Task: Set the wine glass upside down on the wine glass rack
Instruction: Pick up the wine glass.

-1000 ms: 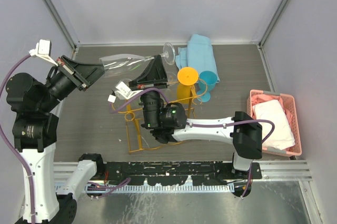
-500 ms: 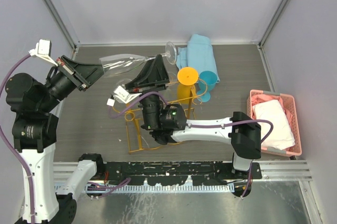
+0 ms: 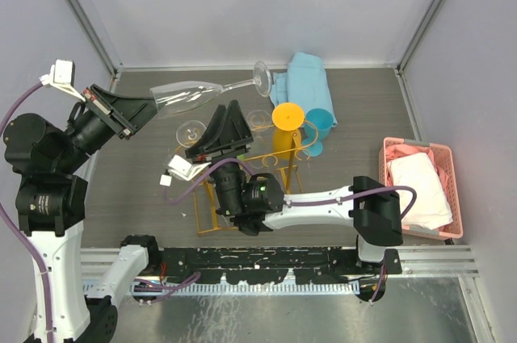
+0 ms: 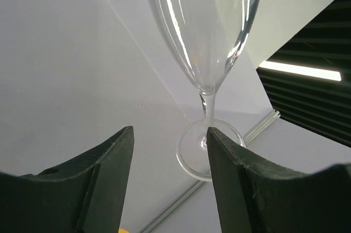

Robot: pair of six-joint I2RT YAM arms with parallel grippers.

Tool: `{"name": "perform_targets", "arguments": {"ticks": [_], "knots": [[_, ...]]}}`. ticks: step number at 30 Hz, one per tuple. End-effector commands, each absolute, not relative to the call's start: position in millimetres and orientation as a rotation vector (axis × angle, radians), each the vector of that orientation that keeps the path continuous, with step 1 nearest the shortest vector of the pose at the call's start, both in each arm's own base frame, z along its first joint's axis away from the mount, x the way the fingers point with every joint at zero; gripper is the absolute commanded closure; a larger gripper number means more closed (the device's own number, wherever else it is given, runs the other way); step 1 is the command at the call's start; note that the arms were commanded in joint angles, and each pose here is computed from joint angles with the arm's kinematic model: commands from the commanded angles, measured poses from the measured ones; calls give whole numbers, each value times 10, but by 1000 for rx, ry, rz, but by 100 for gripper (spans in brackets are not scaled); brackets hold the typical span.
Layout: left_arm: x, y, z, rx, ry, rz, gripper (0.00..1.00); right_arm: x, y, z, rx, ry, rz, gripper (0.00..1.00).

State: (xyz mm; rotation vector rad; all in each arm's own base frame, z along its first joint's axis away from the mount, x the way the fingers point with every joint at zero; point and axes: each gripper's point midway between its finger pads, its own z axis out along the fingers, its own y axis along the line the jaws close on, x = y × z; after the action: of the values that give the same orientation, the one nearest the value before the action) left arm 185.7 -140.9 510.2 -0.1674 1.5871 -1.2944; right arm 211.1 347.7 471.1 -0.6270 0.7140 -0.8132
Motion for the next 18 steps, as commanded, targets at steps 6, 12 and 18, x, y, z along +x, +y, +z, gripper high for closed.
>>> {"name": "perform_targets", "arguments": {"ticks": [6,12,18], "knots": [[1743,-1376,5401,-108,1469,-1265,100,1626,2889,5182,-407,782,-622,39],[1865,-1338,5447,-147,1428,-1269,100,1493,2533,5300,-329,879,-433,38],[2164,-1268,5448,-235,1377,-1284,100,1567,1780,5469,-129,947,-213,37]]}}
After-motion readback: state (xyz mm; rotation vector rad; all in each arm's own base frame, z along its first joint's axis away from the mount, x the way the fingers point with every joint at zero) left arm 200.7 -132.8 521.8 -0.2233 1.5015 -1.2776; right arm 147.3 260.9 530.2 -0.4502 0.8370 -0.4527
